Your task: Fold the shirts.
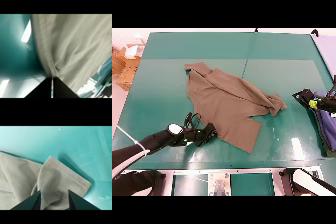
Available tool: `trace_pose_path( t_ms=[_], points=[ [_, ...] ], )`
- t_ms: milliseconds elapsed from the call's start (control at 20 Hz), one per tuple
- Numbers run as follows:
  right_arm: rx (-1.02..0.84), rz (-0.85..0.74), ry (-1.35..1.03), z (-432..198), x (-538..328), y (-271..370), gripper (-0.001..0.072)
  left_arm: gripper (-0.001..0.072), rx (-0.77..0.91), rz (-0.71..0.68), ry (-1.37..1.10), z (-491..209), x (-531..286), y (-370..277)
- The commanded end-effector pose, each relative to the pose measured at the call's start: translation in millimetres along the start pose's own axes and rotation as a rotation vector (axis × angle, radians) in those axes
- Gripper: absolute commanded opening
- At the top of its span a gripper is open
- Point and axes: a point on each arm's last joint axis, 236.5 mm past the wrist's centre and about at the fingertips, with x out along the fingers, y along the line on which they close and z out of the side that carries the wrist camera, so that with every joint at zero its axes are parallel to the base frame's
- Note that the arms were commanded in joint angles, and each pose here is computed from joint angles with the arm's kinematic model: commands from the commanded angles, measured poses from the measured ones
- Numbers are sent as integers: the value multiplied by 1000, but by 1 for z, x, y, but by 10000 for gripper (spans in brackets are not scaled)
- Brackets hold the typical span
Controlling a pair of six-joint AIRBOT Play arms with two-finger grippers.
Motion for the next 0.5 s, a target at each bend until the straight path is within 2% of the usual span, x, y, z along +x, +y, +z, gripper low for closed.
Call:
trace_pose_path(
  t_ms=[0,100,200,350,450],
  points=[
    [-2,3,1,0,0,1,390,23,24,5,49,5,-2,1],
    [-2,3,1,0,0,1,394,22,7,0,87,16,-18,6],
    [-7,-1,5,-1,0,0,451,22,24,-9,58,42,-49,8],
    [8,1,43,-9,-3,-4,451,22,10,-10,-48,84,-110,21],
    [20,18,92,-21,-4,-1,451,22,-33,39,-95,103,-143,50]
  ],
)
